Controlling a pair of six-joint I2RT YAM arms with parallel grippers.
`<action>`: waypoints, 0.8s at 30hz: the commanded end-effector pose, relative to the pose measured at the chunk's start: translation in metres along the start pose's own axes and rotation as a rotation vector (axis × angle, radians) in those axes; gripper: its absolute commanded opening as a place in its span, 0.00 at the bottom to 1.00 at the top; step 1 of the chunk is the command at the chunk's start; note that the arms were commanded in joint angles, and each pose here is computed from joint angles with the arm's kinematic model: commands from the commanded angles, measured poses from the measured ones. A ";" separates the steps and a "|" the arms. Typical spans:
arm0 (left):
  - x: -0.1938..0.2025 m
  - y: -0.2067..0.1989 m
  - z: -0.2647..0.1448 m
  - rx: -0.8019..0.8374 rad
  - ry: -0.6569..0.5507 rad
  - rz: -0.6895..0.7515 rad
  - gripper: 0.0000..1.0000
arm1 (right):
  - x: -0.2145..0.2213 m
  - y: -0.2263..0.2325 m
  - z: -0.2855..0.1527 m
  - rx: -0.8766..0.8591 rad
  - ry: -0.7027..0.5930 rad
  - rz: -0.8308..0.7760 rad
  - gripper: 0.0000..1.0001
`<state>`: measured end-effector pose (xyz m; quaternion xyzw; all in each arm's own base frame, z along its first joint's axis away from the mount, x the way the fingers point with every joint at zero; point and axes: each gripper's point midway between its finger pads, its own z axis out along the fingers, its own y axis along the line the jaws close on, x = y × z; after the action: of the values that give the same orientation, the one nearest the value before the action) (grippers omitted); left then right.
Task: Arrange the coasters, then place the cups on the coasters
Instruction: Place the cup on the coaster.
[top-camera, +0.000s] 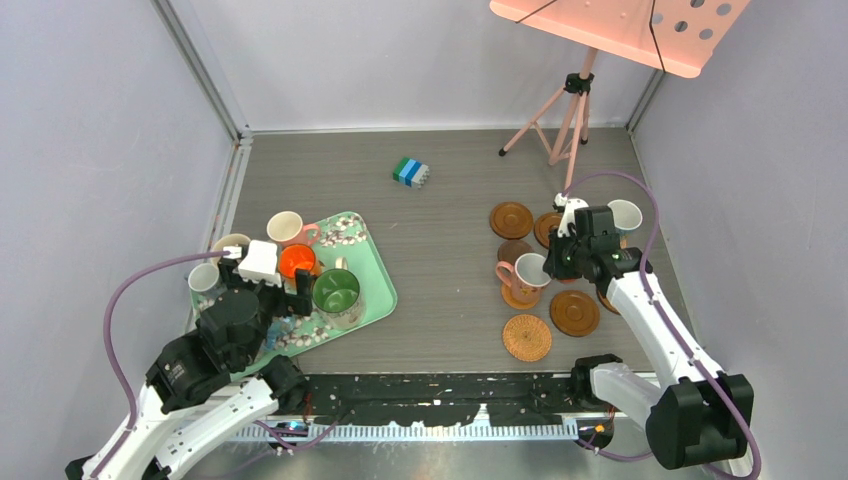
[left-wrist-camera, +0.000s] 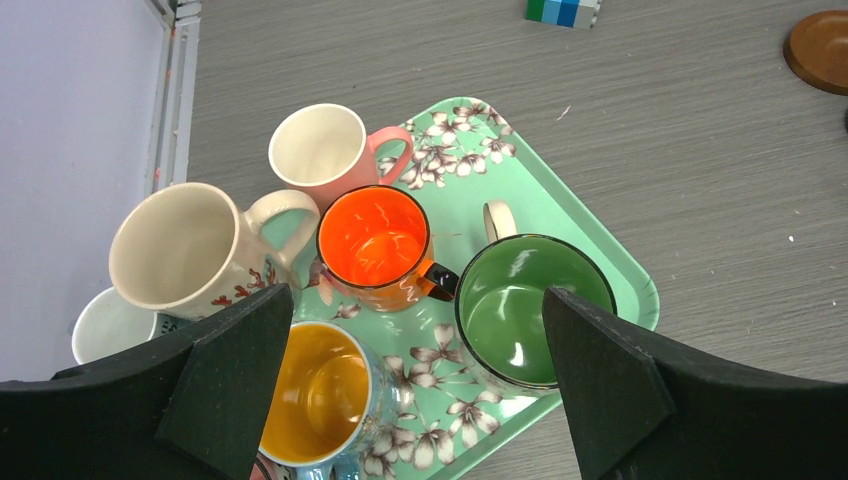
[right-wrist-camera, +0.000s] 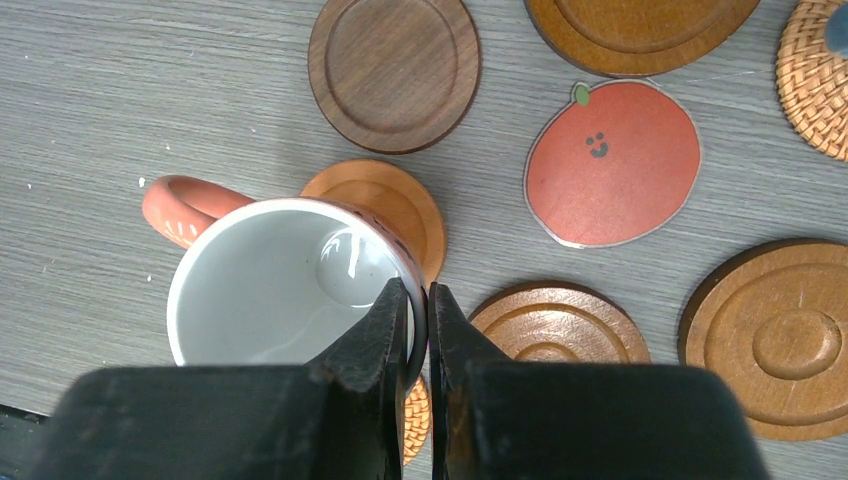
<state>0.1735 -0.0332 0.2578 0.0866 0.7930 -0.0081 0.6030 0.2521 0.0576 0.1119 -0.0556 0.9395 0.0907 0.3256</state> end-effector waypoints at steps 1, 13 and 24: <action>-0.011 -0.001 0.000 0.005 -0.047 -0.040 0.99 | -0.033 0.009 -0.005 -0.010 -0.132 0.008 0.05; -0.011 -0.002 0.000 0.006 -0.046 -0.039 0.99 | -0.062 0.014 -0.017 -0.023 -0.235 -0.102 0.05; -0.010 -0.002 0.001 0.002 -0.041 -0.034 0.99 | -0.112 0.029 0.008 -0.120 -0.258 -0.339 0.05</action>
<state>0.1731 -0.0328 0.2583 0.0859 0.7921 -0.0093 0.6042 0.2985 0.0754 0.1307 -0.1651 0.9099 0.0863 0.3705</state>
